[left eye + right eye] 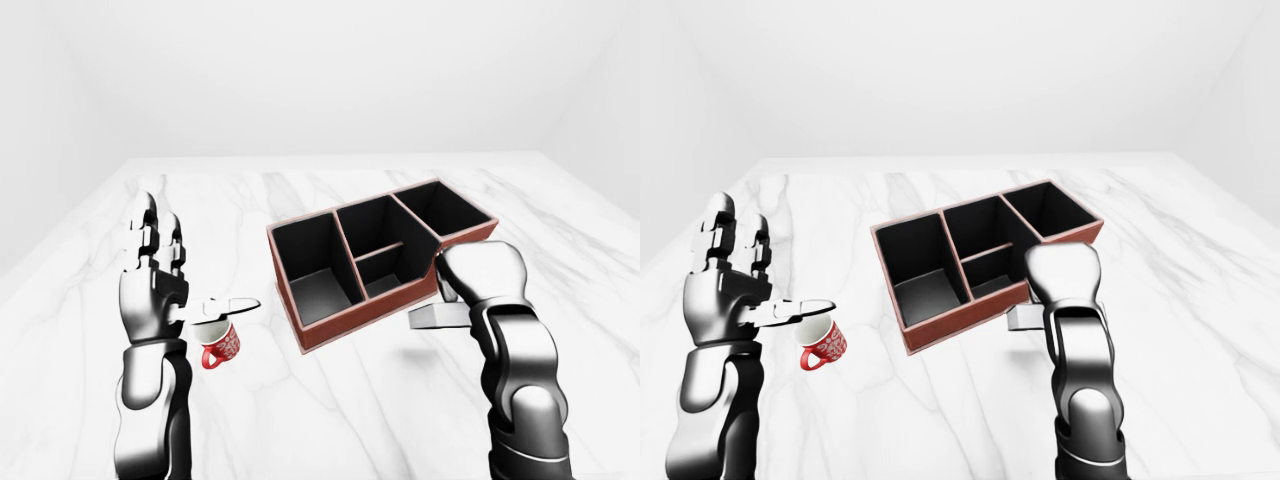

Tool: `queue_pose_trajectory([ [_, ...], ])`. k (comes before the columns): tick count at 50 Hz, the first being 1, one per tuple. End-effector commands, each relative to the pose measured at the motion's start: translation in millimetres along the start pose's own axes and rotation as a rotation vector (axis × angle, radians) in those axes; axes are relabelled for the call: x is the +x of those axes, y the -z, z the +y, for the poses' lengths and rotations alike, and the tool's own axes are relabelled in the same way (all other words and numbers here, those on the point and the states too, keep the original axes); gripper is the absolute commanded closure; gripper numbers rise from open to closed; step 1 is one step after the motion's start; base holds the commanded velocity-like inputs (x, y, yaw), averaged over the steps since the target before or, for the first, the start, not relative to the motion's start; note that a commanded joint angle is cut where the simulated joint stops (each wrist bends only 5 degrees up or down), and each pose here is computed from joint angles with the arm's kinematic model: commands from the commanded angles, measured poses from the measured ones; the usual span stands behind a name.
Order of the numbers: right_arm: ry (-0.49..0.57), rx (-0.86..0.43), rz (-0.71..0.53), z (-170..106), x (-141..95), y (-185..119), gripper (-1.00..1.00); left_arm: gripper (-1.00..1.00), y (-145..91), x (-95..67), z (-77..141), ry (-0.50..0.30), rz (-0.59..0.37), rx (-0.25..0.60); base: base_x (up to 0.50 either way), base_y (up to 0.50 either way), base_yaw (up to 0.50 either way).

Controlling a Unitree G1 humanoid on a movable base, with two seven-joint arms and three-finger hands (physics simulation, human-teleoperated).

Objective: Pick up the book and place it in the left compartment of the caddy.

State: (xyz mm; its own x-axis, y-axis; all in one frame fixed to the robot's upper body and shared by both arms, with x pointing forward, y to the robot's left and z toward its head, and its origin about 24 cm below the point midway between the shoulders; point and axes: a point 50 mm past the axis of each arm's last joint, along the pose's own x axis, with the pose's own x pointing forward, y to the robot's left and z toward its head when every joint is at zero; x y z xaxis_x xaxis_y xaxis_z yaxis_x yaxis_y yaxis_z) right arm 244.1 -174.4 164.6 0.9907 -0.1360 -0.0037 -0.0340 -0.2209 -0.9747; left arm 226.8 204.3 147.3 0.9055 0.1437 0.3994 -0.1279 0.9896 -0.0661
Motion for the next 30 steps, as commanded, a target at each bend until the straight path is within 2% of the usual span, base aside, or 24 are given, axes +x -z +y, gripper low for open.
queue_pose_trajectory([
  [1, 0.126, 0.002, -0.05, -28, -4, -19, 1.0, -1.0, 1, -0.4, 3, -0.005, 0.007, -0.008, 0.0, 0.0, 0.0],
  [15, 0.227, 0.054, -0.099, -53, -9, -38, 1.0, -1.0, 2, -0.5, 7, -0.013, 0.009, -0.017, 0.0, 0.0, 0.0],
  [30, 0.249, 0.177, -0.129, -69, -3, -61, 1.0, -1.0, 0, -0.3, 9, -0.017, 0.002, -0.02, 0.0, 0.0, 0.0],
])
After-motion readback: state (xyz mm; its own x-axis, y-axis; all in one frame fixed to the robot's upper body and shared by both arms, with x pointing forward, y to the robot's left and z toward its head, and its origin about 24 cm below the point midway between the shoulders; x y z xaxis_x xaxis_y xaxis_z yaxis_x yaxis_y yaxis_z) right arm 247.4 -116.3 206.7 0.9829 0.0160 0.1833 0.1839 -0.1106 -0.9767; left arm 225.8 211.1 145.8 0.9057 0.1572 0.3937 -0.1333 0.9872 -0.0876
